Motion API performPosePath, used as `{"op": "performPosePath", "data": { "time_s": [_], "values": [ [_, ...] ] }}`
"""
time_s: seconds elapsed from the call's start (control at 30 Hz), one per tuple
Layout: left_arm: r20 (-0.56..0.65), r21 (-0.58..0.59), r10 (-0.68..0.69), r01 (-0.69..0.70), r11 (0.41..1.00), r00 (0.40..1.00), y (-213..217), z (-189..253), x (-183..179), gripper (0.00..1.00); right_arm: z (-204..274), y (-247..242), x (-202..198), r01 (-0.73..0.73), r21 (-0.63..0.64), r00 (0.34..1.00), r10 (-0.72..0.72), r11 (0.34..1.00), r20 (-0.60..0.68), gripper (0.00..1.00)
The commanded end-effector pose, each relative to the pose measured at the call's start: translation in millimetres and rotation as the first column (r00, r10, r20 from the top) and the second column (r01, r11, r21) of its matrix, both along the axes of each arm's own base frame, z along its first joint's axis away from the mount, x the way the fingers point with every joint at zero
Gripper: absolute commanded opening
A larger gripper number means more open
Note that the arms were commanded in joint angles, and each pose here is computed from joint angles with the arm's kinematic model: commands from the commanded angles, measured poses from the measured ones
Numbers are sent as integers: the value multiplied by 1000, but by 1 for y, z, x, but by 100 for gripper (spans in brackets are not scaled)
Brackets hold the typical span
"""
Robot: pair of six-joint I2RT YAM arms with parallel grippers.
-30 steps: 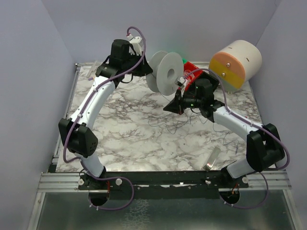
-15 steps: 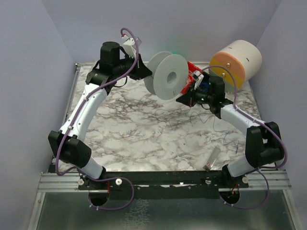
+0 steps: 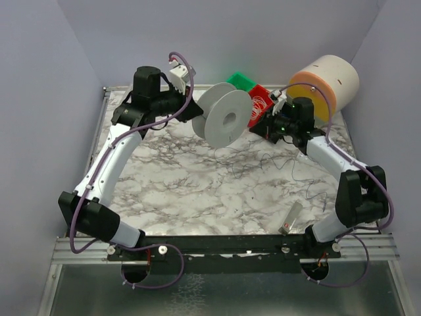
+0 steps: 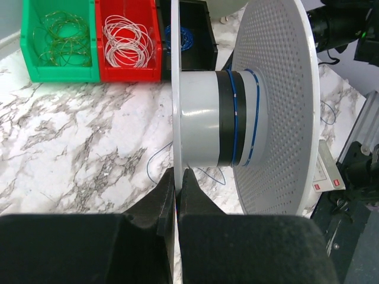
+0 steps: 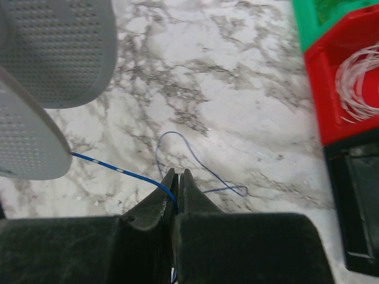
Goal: Wrap the cables
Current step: Wrap the cable around the cable reel.
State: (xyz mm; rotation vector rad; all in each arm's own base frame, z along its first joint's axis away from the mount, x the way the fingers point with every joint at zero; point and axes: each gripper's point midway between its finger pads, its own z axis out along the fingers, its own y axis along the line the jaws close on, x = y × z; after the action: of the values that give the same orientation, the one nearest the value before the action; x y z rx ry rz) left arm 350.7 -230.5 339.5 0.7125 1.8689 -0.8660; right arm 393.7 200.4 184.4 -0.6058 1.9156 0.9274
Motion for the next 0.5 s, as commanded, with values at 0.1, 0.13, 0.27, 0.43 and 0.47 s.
{"op": "performPosePath", "data": {
  "time_s": [0.1, 0.13, 0.27, 0.43, 0.47],
  "values": [
    [57, 63, -43, 40, 997, 997, -2, -5, -12, 0, 37, -63, 45, 391, -110, 906, -361, 914, 221, 1],
    [63, 83, -44, 39, 996, 997, -4, -8, -13, 0, 45, -61, 45, 377, -109, 909, -344, 920, 235, 1],
    [112, 180, -65, 44, 983, 992, -12, -16, -19, 0, 58, -45, 35, 240, -143, 958, -210, 960, 197, 0],
    [177, 299, -57, 2, 954, 983, -19, -26, -25, 0, 72, -30, 14, 45, -188, 997, -34, 981, 66, 0],
    [187, 319, -44, -18, 947, 981, -18, -28, -24, 0, 77, -27, 8, 10, -191, 999, 0, 982, 51, 1]
  ]
}}
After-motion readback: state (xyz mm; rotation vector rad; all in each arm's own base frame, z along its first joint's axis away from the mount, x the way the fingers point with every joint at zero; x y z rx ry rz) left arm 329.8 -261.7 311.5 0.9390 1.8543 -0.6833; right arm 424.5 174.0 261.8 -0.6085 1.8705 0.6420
